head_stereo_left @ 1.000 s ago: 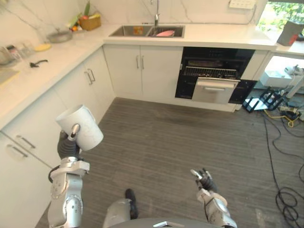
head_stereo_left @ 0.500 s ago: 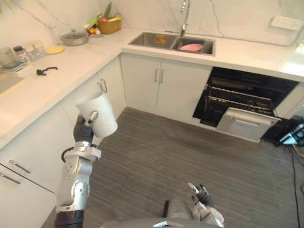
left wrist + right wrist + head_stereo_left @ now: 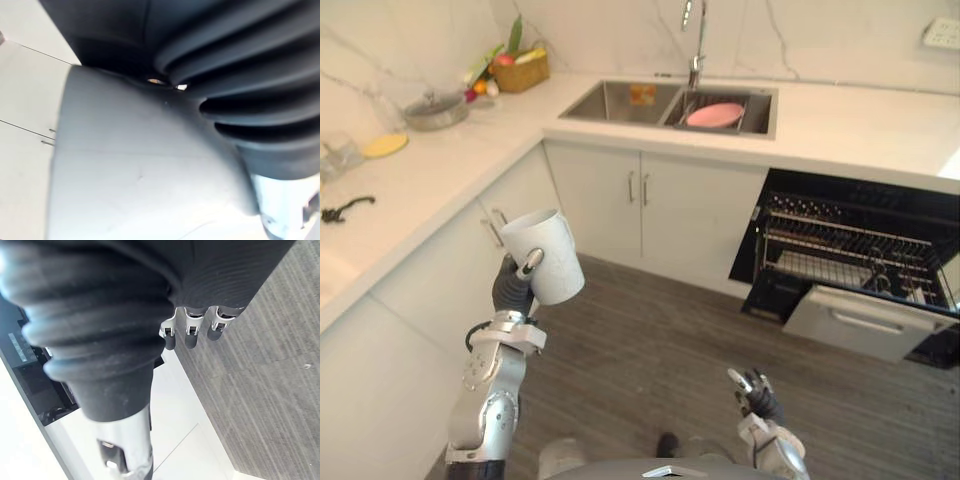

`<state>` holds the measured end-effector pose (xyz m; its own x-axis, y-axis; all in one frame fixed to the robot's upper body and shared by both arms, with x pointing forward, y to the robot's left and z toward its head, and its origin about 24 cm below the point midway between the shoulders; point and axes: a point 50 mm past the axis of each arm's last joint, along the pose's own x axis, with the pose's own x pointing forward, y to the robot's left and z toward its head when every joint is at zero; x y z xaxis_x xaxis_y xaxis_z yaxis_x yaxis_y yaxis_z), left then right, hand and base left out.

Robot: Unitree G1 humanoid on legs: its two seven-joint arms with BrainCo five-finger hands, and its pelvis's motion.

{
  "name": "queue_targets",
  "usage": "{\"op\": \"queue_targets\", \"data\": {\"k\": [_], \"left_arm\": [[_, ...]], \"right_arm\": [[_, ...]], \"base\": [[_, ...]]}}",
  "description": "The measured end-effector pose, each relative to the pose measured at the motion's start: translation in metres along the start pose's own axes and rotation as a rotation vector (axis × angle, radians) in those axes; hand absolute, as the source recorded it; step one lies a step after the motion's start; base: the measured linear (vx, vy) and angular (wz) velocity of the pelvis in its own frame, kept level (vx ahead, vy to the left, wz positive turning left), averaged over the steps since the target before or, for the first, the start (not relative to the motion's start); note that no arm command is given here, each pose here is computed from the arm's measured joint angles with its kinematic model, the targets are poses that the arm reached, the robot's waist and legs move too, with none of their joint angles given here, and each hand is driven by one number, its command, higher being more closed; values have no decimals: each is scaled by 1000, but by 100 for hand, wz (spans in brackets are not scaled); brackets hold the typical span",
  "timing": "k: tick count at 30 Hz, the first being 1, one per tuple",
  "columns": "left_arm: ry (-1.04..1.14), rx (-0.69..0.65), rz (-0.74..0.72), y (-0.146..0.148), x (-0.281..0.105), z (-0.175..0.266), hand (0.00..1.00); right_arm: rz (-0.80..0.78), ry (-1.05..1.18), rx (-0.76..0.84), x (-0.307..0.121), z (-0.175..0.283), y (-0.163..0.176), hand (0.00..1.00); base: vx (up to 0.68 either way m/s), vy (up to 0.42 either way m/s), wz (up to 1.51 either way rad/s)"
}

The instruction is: Walk over to the sink, pick up the cup, carry it to the dishwasher, place the cup inside the dishwasher, then close the dishwasher door

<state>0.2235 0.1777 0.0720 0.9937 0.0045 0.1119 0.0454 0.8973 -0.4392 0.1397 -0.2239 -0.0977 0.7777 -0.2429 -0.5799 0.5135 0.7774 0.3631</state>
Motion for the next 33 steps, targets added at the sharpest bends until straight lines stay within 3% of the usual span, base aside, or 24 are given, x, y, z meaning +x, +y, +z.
{"op": "queue_targets", "data": {"k": [5, 11, 14, 21, 33], "left_arm": [[-19, 20, 131, 29, -13, 8, 100], [-19, 23, 113, 31, -19, 9, 100], [-27, 61, 98, 36, -18, 16, 100], [-87, 60, 39, 24, -4, 22, 100], [-212, 50, -40, -8, 12, 28, 100]], "right_arm": [[48, -15, -33, 15, 12, 12, 0], [13, -13, -50, 11, 13, 0, 0], [-20, 44, 16, 6, -10, 5, 0], [-103, 69, 43, -5, -22, -10, 0], [44, -46, -30, -1, 10, 6, 0]], "base": [[391, 22, -108], [435, 253, -65], [291, 243, -54], [157, 171, -41], [261, -92, -49]]}}
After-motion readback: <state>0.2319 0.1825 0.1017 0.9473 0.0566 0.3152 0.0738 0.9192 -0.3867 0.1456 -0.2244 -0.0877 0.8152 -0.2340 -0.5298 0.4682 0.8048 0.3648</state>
